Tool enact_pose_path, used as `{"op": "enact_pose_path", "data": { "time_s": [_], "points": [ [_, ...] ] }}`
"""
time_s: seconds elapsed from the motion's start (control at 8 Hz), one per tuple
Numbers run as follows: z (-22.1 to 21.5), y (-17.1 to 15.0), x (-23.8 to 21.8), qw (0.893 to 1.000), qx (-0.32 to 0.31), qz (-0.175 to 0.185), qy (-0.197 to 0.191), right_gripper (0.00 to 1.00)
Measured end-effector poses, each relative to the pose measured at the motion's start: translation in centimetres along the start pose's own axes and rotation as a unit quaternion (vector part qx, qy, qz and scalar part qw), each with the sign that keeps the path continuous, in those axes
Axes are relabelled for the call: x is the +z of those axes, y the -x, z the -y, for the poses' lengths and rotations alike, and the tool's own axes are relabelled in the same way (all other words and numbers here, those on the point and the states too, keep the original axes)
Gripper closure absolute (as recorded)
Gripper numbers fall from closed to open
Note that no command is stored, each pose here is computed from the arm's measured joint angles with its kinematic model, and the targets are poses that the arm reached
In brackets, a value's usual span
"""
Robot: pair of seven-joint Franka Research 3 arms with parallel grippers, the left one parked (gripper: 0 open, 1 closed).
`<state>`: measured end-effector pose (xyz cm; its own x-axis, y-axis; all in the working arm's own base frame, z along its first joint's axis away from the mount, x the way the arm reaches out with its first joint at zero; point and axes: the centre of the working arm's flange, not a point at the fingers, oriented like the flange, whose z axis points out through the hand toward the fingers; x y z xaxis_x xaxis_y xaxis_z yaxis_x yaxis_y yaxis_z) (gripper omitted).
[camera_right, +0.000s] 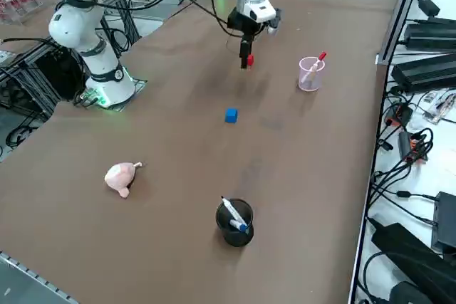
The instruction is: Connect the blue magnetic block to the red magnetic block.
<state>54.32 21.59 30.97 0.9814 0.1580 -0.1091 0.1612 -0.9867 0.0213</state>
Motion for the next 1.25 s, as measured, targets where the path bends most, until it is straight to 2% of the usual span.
{"op": "enact_pose_path", "data": {
  "time_s": [0.25,0.75,1.25],
  "points": [
    [5.6,0.6,2.4,1.0,-0.005,-0.011,0.003,0.01],
    [11.9,0.7,4.2,1.0,0.02,-0.015,-0.004,0.01],
    [14.0,1.3,8.5,0.999,0.048,0.0,0.006,0.01]
  ]
}}
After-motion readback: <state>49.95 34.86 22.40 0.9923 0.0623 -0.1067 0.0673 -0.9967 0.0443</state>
